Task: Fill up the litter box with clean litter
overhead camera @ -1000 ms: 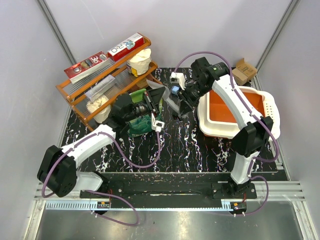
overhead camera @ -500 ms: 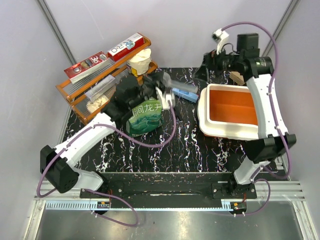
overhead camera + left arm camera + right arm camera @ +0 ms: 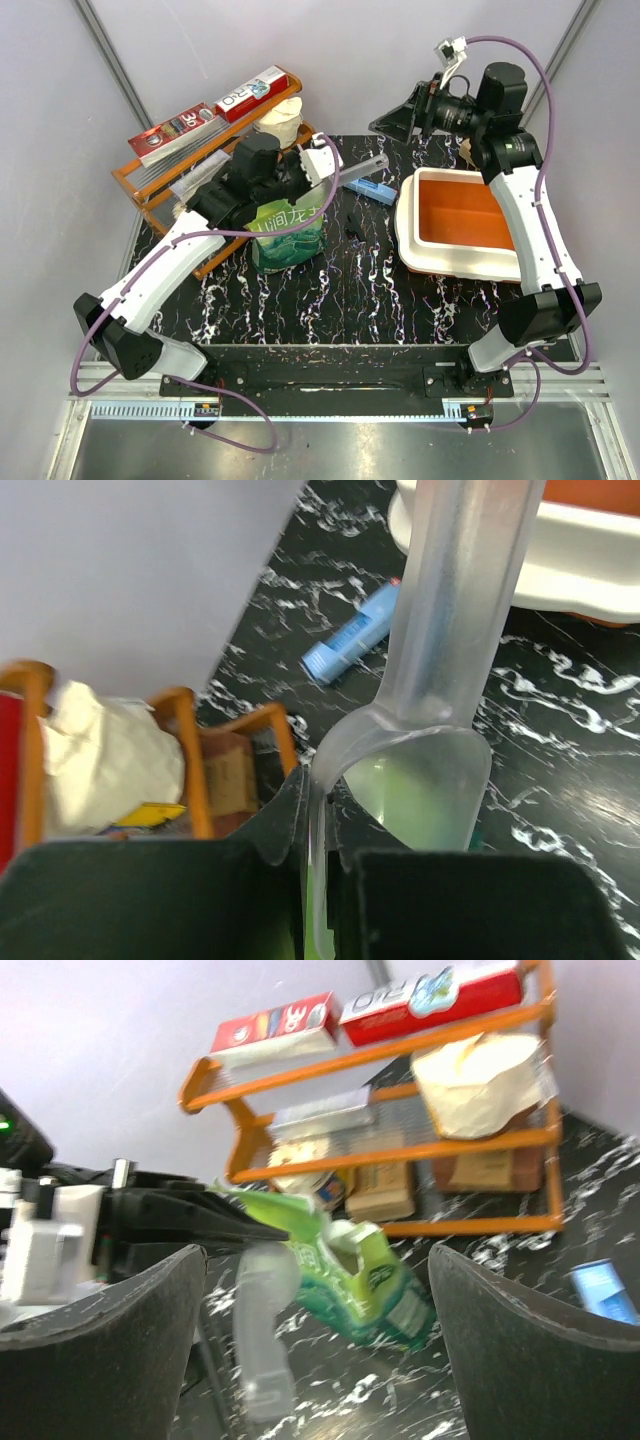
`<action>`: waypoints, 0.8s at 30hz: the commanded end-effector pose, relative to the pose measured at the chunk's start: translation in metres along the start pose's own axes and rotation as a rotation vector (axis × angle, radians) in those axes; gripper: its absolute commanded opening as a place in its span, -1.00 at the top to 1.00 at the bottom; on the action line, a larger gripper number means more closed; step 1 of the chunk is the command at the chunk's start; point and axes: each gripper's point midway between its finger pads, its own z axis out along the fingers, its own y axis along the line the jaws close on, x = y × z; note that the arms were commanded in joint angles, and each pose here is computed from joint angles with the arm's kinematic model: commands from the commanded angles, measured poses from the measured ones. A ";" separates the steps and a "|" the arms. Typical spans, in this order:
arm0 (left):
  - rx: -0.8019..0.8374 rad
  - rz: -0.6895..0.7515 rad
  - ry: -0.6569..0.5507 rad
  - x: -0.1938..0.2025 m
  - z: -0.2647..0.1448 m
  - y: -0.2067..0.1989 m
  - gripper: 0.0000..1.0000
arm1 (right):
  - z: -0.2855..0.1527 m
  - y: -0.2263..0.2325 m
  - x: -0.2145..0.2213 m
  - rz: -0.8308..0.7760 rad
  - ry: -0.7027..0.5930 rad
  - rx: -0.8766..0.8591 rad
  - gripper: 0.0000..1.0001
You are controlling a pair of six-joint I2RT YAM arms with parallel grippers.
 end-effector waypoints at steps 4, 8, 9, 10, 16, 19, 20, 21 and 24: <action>0.022 -0.103 -0.005 0.000 -0.001 -0.008 1.00 | 0.000 0.027 0.011 0.141 0.040 -0.148 -0.93; 0.007 -0.110 -0.020 -0.005 0.003 -0.003 1.00 | 0.003 0.020 0.025 0.207 0.073 -0.139 -0.87; 0.003 -0.111 -0.021 -0.006 0.003 -0.001 1.00 | 0.002 0.020 0.028 0.219 0.081 -0.139 -0.84; 0.002 -0.110 -0.026 -0.007 0.004 0.000 1.00 | 0.003 0.018 0.035 0.247 0.097 -0.123 -0.78; -0.012 -0.122 -0.047 -0.014 0.011 0.006 1.00 | 0.007 0.014 0.061 0.267 0.172 -0.080 -0.61; -0.016 -0.121 -0.041 -0.013 0.017 0.008 1.00 | 0.010 0.018 0.067 0.222 0.203 -0.072 -0.58; -0.021 -0.124 -0.042 -0.014 0.019 0.009 1.00 | 0.012 0.020 0.068 0.213 0.211 -0.074 -0.56; -0.024 -0.122 -0.043 -0.014 0.019 0.010 1.00 | 0.012 0.021 0.069 0.207 0.215 -0.070 -0.54; -0.036 -0.125 -0.045 -0.016 0.022 0.013 1.00 | 0.014 0.020 0.076 0.202 0.232 -0.048 -0.50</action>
